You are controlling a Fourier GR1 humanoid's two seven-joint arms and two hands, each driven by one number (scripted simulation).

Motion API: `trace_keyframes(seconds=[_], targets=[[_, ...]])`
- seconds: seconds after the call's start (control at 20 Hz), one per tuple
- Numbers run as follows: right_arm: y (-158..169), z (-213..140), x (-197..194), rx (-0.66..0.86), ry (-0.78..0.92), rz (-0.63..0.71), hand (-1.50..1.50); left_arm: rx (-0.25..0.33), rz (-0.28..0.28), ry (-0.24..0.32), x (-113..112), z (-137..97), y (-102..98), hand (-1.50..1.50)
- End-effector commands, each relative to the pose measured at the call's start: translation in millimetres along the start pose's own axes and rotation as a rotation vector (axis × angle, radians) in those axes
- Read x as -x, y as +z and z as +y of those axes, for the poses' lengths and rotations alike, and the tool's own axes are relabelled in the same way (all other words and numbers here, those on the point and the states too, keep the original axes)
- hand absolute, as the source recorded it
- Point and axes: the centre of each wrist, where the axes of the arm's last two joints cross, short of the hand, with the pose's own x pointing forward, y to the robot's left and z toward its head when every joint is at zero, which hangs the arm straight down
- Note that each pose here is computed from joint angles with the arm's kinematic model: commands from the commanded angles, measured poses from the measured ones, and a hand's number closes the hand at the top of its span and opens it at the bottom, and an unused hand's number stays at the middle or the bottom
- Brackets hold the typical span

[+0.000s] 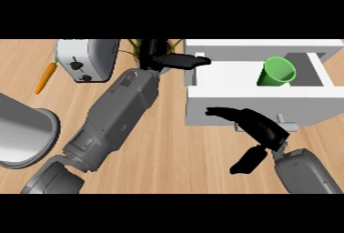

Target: Pick up the cup, place it into the drawer and close the drawer

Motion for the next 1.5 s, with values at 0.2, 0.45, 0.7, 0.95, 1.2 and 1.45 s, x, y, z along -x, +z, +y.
trace_keyframes(seconds=[0.2,0.45,0.7,0.95,1.2,1.45], targets=[[-42.1,19.6,68.5,-0.056,0.076,0.161,1.5,0.013,-0.013,0.038,5.8,36.7,15.0,-1.5],[-73.0,-13.5,69.9,0.073,0.043,0.095,1.5,-0.012,-0.016,0.053,6.8,42.4,21.5,-1.5],[-59.4,-61.0,87.9,0.232,0.015,0.079,1.5,0.011,0.008,0.079,5.7,64.0,31.9,-1.5],[-58.4,-110.9,77.6,0.37,0.005,0.108,1.5,0.033,0.001,0.065,-1.0,89.9,34.4,-1.5],[-45.6,-141.0,73.2,0.428,-0.041,0.113,1.5,0.051,0.029,0.082,9.0,86.5,45.4,-1.5],[-32.7,-159.6,70.5,0.435,-0.066,0.09,1.5,0.067,0.023,0.085,1.0,95.4,42.2,-1.5]])
